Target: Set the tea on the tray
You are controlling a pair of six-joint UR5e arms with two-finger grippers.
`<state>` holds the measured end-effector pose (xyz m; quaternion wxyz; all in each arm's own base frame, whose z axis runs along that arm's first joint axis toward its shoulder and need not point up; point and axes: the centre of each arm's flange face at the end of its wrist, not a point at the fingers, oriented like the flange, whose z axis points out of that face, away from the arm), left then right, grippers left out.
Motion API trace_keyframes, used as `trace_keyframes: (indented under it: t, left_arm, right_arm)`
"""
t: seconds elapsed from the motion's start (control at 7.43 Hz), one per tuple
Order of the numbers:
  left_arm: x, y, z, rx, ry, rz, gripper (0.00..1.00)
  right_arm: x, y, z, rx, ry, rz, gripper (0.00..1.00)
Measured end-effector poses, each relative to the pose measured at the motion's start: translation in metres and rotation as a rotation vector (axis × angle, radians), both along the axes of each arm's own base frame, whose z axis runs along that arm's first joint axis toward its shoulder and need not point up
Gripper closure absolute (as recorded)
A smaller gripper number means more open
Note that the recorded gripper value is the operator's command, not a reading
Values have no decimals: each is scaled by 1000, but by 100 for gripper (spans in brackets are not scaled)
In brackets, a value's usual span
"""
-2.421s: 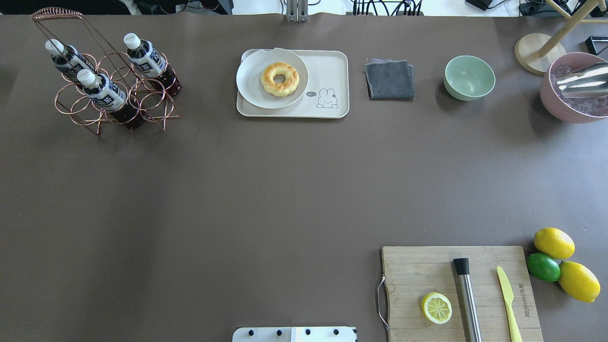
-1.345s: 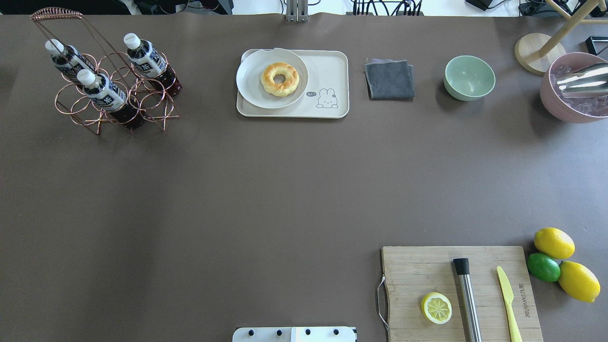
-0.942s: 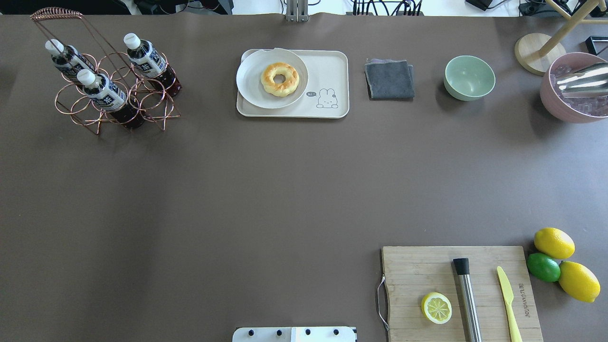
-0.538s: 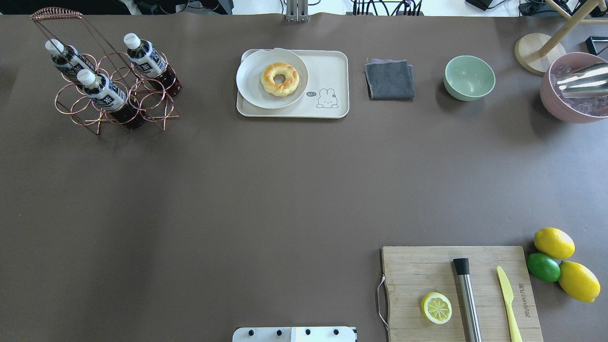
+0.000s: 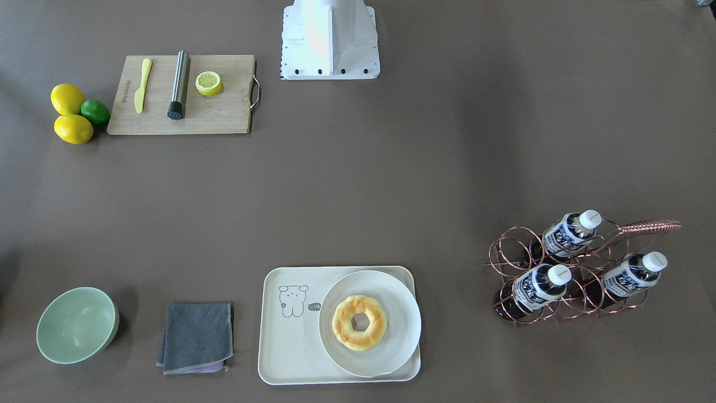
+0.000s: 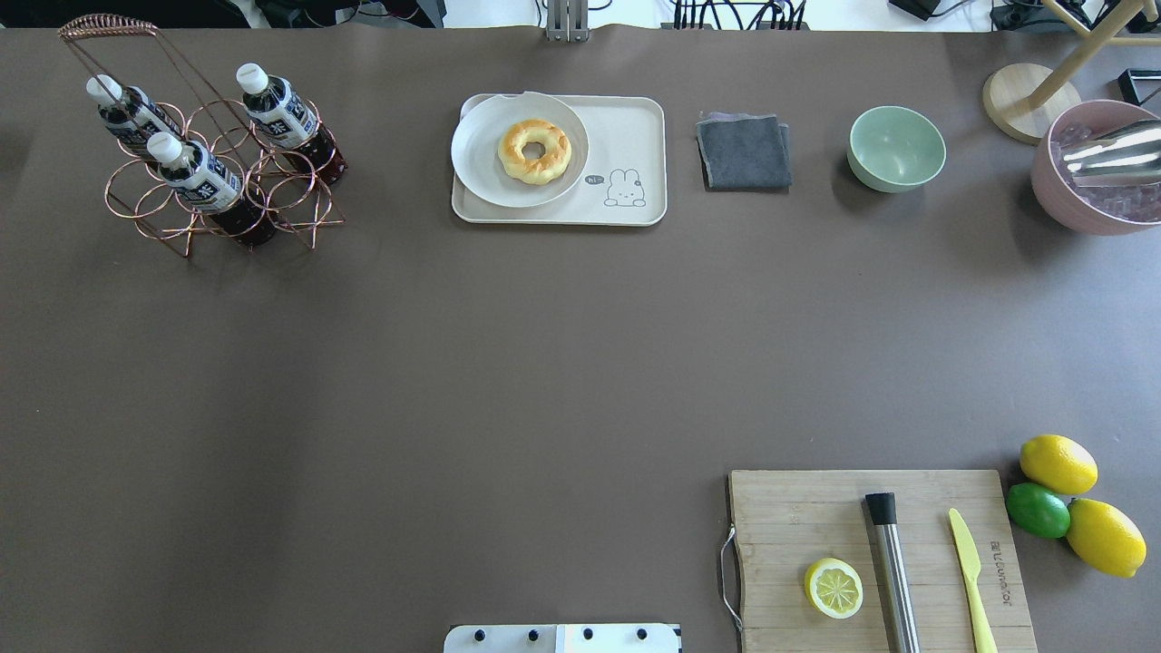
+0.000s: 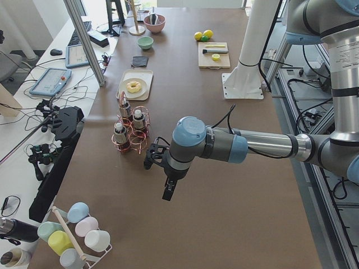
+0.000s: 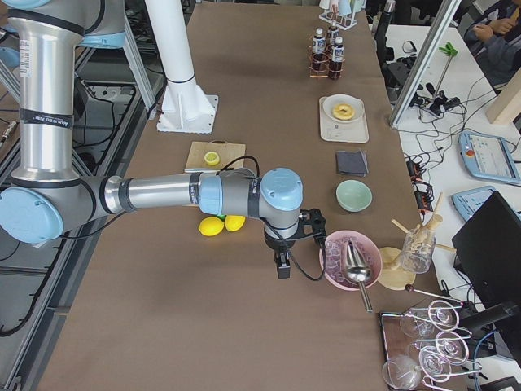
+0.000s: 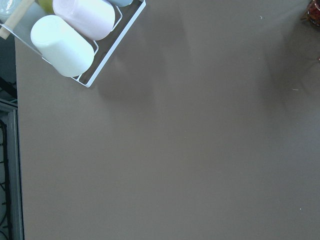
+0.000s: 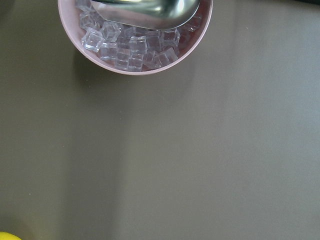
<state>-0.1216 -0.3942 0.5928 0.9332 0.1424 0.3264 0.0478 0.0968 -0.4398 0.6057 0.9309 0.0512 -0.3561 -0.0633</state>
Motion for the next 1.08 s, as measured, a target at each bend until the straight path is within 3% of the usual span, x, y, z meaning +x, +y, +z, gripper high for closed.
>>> trace_keyframes:
  t: [0.4,0.67,1.08]
  left_arm:
    - [11,-7,-5,-1,10,-1,3]
    - [15,-6,-10,-9,68,-6,3]
    - [29,-15,-54,-2,152,-87,3]
  right_arm:
    - [0,0,2,-12,-2,10,0]
    - [0,0,1,-13,-3,11,0]
    - [-1,0,1,-12,-6,9,0]
